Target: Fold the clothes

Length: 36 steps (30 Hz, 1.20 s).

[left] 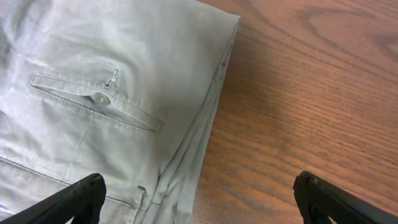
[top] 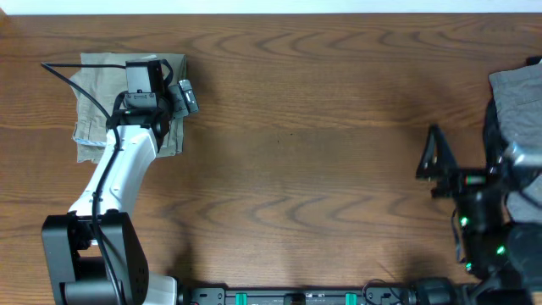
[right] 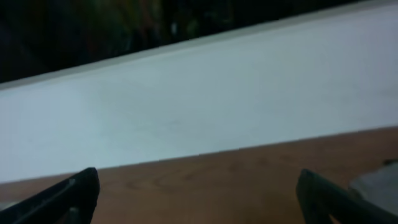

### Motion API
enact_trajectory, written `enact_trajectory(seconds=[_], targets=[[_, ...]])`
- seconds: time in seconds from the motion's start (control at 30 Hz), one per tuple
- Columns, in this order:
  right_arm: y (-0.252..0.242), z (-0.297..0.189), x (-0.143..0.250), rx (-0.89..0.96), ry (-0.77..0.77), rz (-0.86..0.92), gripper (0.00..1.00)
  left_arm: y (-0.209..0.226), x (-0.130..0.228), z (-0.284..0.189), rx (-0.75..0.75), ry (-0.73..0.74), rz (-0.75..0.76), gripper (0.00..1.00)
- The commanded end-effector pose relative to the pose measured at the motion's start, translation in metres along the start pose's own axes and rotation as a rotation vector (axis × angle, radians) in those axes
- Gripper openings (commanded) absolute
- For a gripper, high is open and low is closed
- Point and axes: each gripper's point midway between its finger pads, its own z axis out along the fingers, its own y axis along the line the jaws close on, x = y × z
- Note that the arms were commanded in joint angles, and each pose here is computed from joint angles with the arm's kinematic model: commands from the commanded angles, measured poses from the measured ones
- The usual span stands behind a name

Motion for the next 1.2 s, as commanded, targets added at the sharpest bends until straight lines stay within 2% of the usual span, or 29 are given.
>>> enact_trajectory(seconds=[0.0,0.2,0.43,0.67,0.97,1.17], targets=[[-0.019,-0.006,0.035,0.036,-0.013,0.053,0.99,0.0,0.0,-0.001,0.0,-0.002,-0.005,0.98],[-0.042,-0.013,0.081,0.054,-0.091,0.088,0.99,0.0,0.0,-0.001,0.0,-0.002,-0.005,0.98],[-0.052,-0.011,0.106,0.048,-0.13,0.141,0.99,0.0,0.0,-0.001,0.0,-0.002,-0.005,0.98],[-0.06,-0.006,0.137,0.067,-0.066,0.111,0.99,0.0,0.0,-0.001,0.0,-0.002,-0.005,0.98],[-0.049,-0.005,0.162,-0.004,0.045,-0.104,0.99,0.0,0.0,-0.001,0.0,-0.002,-0.005,0.98],[-0.053,-0.007,0.177,0.008,0.107,-0.12,0.99,0.0,0.0,-0.001,0.0,-0.002,-0.005,0.98]])
